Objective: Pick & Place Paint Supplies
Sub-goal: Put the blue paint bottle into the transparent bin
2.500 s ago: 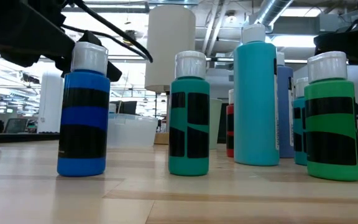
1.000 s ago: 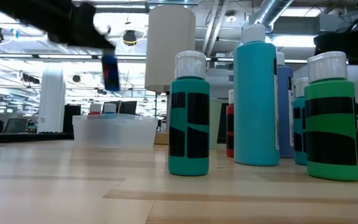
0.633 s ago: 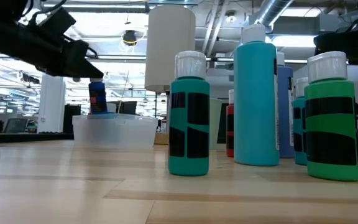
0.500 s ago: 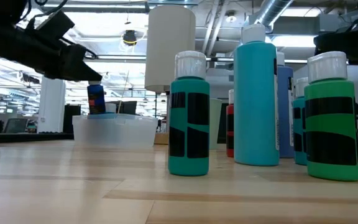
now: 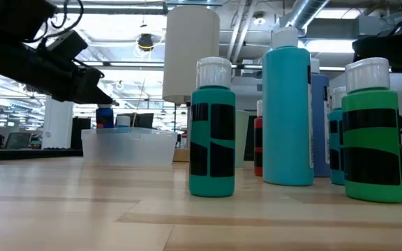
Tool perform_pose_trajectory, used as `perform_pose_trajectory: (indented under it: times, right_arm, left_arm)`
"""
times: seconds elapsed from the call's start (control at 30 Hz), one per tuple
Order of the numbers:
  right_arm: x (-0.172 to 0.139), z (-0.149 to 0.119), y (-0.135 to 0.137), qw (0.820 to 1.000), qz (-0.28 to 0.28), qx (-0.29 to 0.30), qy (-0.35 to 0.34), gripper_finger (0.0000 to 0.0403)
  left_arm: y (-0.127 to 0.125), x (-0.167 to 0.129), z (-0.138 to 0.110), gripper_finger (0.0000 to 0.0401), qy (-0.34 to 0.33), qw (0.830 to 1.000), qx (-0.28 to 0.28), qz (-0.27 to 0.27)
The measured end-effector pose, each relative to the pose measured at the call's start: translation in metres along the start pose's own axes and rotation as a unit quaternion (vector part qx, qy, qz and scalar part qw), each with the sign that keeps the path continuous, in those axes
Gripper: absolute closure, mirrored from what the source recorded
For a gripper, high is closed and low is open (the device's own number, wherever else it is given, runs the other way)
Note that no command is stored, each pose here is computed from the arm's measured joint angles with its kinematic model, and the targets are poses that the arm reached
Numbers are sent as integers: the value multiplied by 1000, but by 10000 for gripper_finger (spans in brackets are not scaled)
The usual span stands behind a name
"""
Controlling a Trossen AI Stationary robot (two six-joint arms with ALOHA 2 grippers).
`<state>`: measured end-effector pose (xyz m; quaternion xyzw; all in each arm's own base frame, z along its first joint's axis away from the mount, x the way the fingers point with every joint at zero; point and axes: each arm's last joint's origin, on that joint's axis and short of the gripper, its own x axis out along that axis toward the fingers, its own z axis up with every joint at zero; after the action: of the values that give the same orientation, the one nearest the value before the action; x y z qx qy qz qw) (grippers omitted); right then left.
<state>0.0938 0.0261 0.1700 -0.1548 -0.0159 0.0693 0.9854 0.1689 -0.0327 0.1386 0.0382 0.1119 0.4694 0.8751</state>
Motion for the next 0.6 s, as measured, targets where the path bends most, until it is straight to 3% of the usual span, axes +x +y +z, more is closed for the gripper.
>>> perform_pose_trajectory:
  times: [0.6]
  right_arm:
    - [0, 0, 0, 1000, 0, 0, 0, 403]
  left_arm:
    - [6, 21, 0, 320, 47, 999, -7, -15]
